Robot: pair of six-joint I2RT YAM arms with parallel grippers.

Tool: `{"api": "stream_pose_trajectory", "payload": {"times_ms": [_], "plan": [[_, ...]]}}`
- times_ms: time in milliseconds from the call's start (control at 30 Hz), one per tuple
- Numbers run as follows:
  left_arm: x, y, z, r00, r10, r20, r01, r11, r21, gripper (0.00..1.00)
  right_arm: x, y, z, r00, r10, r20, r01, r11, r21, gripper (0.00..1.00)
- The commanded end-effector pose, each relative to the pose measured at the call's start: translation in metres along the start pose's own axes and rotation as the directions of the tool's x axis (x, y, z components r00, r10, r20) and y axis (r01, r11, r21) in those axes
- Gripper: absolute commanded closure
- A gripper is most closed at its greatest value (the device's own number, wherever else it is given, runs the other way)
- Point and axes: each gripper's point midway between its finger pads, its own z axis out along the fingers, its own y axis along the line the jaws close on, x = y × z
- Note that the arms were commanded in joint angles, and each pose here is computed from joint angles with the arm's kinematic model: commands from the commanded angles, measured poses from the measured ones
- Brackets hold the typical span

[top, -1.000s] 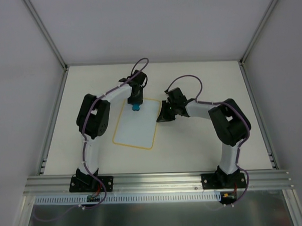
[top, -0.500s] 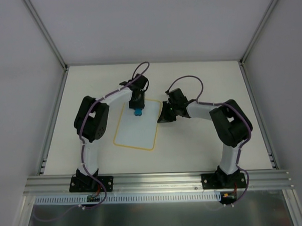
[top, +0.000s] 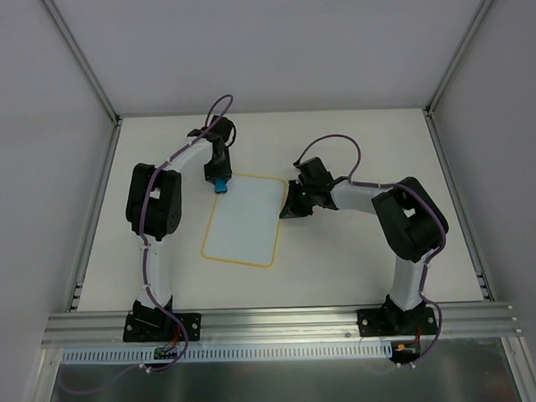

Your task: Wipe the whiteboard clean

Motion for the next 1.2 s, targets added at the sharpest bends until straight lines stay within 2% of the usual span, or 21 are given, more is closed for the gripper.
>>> {"api": "stream_pose_trajectory", "payload": {"times_ms": [0,233,333,500,533,833,1000,1167], "plan": [[0.027,0.004,0.004,0.995,0.059,-0.086,-0.062,0.998,-0.030,1.00,0.061,-0.073,0.002,0.984,0.043,-0.174,0.006,0.962,0.272,1.00],[0.070,0.006,-0.026,0.994,0.033,-0.102,-0.036,0.999,-0.031,1.00,0.060,-0.072,0.003,0.984,0.045,-0.173,0.003,0.964,0.267,1.00],[0.112,0.022,-0.031,0.990,-0.015,-0.141,0.009,0.999,-0.043,1.00,0.060,-0.072,0.003,0.984,0.044,-0.172,0.004,0.963,0.268,1.00],[0.147,0.043,-0.054,0.990,-0.103,-0.093,0.095,0.992,-0.081,1.00,0.059,-0.071,0.005,0.984,0.046,-0.170,-0.001,0.966,0.258,1.00],[0.164,0.051,-0.054,0.988,-0.103,-0.114,0.091,0.991,-0.102,1.00,0.059,-0.071,0.004,0.984,0.046,-0.170,-0.001,0.966,0.258,1.00],[0.233,0.055,-0.069,0.988,-0.095,-0.124,0.079,0.989,-0.123,1.00,0.061,-0.071,0.004,0.985,0.046,-0.168,-0.002,0.967,0.254,1.00],[0.238,0.048,-0.065,0.990,-0.073,-0.123,0.057,0.990,-0.127,1.00,0.062,-0.070,0.006,0.984,0.047,-0.172,-0.003,0.969,0.249,1.00],[0.234,0.011,-0.062,0.992,-0.073,-0.104,0.073,0.997,-0.001,1.00,0.063,-0.072,0.006,0.984,0.049,-0.172,-0.005,0.967,0.253,1.00]]}}
